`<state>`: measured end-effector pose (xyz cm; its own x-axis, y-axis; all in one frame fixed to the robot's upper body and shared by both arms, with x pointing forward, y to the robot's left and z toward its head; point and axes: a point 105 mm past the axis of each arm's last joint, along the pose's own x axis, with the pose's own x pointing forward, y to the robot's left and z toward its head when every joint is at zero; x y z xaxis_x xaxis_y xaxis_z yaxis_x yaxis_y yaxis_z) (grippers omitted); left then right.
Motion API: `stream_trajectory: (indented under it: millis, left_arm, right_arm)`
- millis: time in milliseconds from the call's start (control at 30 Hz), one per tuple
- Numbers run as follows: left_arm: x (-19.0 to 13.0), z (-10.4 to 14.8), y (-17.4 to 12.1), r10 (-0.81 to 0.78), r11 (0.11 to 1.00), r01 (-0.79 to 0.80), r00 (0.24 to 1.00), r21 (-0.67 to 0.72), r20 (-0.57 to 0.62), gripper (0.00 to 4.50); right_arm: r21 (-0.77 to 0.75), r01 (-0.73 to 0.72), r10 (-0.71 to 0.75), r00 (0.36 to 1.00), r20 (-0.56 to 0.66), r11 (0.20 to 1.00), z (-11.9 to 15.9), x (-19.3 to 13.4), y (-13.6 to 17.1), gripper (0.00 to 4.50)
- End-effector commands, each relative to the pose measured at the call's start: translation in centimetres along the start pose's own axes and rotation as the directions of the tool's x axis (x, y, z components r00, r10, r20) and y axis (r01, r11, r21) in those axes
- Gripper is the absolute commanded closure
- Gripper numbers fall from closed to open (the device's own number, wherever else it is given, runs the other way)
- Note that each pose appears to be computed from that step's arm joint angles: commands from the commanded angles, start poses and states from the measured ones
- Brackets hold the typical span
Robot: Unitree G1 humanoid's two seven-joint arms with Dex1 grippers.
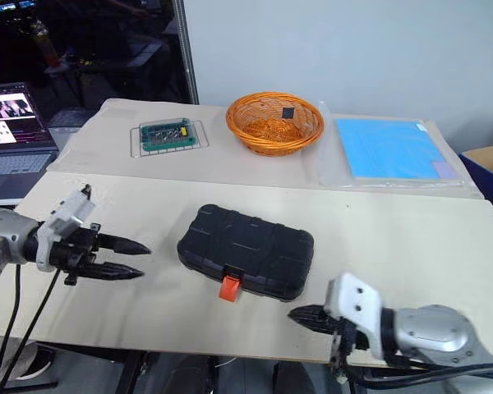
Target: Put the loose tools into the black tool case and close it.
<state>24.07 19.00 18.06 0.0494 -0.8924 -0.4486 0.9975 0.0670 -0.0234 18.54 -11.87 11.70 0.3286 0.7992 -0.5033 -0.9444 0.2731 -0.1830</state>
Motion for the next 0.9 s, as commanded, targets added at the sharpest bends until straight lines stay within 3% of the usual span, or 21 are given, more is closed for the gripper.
stream_trajectory:
  millis: [33,167,233,333,500,667,767,867,900]
  left_arm:
    - [1.2,1.9,-0.6,-0.003,0.995,0.001,1.0,0.096,0.022,1.99]
    - [2.2,2.8,-0.6,0.017,0.992,-0.022,0.999,0.126,0.042,1.99]
    - [2.5,3.1,-0.3,0.042,0.99,-0.05,0.998,0.134,0.055,1.99]
    - [3.2,3.2,0.5,0.087,0.986,-0.095,0.994,0.135,0.071,1.99]
    - [4.1,3.3,3.1,0.195,0.97,-0.208,0.975,0.127,0.104,1.99]
    - [4.8,3.9,4.7,0.233,0.957,-0.25,0.965,0.149,0.123,1.99]
    - [5.6,3.9,5.9,0.247,0.951,-0.265,0.961,0.159,0.127,1.99]
    - [6.5,4.0,7.4,0.274,0.948,-0.292,0.951,0.128,0.142,1.99]
    - [6.9,3.9,7.7,0.275,0.948,-0.292,0.951,0.127,0.14,1.99]
  right_arm:
    - [0.019,0.131,-0.13,0.99,-0.06,0.991,-1.3,1.5,-2.4,4.43]
    - [0.024,0.317,-0.314,0.945,-0.095,0.948,-2.0,1.8,-6.2,4.43]
    - [0.062,0.465,-0.46,0.885,-0.076,0.883,-1.5,1.6,-9.2,4.43]
    - [0.075,0.56,-0.556,0.828,-0.063,0.825,-0.5,2.4,-12.5,4.43]
    - [0.097,0.633,-0.635,0.773,-0.019,0.768,1.8,5.3,-18.1,4.43]
    - [0.098,0.614,-0.615,0.788,-0.021,0.783,1.8,5.6,-20.0,4.43]
    - [0.09,0.569,-0.569,0.822,-0.031,0.817,1.5,3.9,-18.8,3.77]
    - [0.148,0.509,-0.514,0.858,-0.002,0.848,2.0,2.4,-16.5,2.53]
    - [0.182,0.471,-0.483,0.875,0.025,0.863,2.6,2.2,-15.4,2.37]
